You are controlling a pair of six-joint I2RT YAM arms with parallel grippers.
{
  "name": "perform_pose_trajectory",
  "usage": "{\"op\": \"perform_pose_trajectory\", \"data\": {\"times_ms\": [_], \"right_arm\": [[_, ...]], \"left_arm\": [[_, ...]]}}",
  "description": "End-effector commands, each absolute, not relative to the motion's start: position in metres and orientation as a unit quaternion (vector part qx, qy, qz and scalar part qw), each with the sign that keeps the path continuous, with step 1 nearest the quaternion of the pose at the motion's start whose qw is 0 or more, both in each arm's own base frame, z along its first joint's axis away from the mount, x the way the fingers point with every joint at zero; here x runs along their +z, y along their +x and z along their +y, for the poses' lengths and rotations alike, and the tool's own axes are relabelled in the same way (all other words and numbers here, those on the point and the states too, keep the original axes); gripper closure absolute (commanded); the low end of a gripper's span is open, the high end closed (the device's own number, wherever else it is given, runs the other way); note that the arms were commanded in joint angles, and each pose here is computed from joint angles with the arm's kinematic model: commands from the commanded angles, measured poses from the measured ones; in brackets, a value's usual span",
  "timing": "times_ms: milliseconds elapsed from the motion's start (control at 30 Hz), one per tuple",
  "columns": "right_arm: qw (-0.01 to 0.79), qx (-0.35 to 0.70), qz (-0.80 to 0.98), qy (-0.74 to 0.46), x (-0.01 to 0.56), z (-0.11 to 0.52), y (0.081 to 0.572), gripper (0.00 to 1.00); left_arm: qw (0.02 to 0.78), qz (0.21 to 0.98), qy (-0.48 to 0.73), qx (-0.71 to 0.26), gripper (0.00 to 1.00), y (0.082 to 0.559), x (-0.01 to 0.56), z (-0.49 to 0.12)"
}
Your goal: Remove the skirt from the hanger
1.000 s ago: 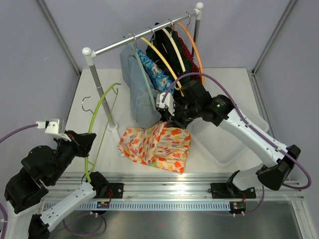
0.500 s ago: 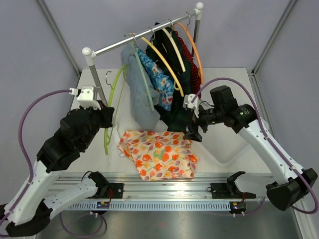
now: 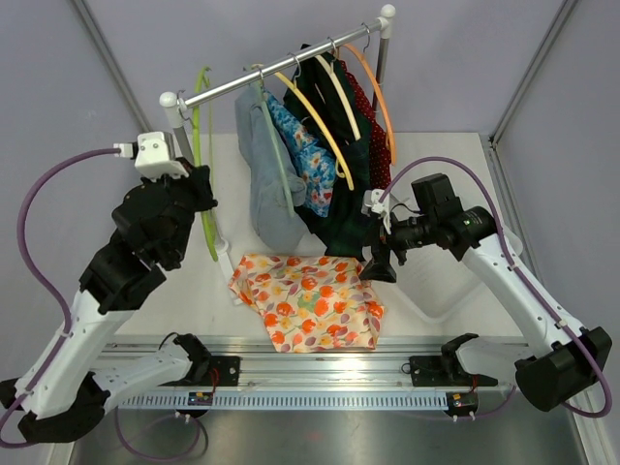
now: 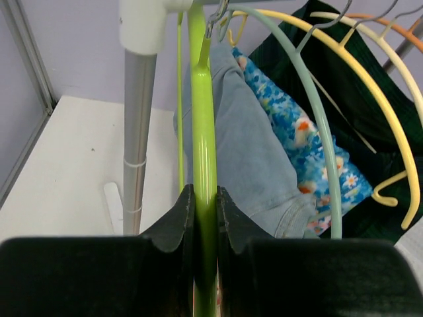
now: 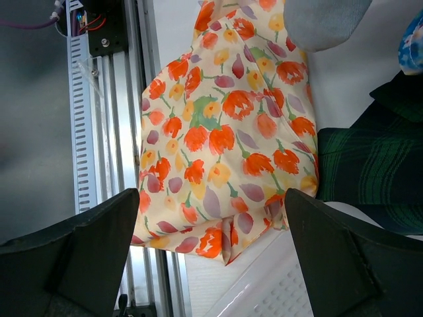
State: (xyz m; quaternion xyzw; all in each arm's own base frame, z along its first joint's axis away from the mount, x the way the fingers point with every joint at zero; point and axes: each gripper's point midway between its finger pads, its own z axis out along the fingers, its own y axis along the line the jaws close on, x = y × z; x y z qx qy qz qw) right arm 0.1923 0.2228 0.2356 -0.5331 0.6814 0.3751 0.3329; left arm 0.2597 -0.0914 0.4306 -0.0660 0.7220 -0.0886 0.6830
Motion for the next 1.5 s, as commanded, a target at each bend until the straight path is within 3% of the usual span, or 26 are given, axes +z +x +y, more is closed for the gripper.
{"op": "perform_pose_trajectory", "data": {"times_ms": [0, 433, 1000, 1100, 1133, 1233, 1367, 1467], "right_arm": [[0.347, 0.389, 0.661, -0.539, 0.247, 0.226, 0.188, 0.0], [0.353, 0.394, 0.653, -0.542, 0.252, 0.226, 0.183, 0.0], [0.349, 0.394, 0.657, -0.54, 0.249, 0.226, 0.184, 0.0], [0.348, 0.394, 0.657, -0.541, 0.248, 0.225, 0.183, 0.01], [0.345, 0.396, 0.656, -0.541, 0.247, 0.226, 0.182, 0.01], [0.336, 0.409, 0.644, -0.552, 0.244, 0.227, 0.176, 0.01], [0.323, 0.428, 0.614, -0.579, 0.236, 0.228, 0.165, 0.01], [0.316, 0.429, 0.597, -0.599, 0.229, 0.23, 0.162, 0.01]], "left_arm": [[0.718, 0.68, -0.108, -0.105, 1.0, 0.276, 0.47, -0.095], [0.675, 0.711, -0.14, -0.139, 1.0, 0.337, 0.447, -0.094], [0.638, 0.738, -0.141, -0.168, 0.96, 0.321, 0.395, -0.086], [0.637, 0.737, -0.136, -0.179, 0.79, 0.32, 0.397, -0.09], [0.64, 0.734, -0.134, -0.186, 0.57, 0.317, 0.401, -0.091], [0.647, 0.725, -0.124, -0.202, 0.28, 0.308, 0.413, -0.093], [0.658, 0.714, -0.109, -0.212, 0.08, 0.288, 0.429, -0.09], [0.666, 0.711, -0.087, -0.206, 0.01, 0.265, 0.434, -0.083]]}}
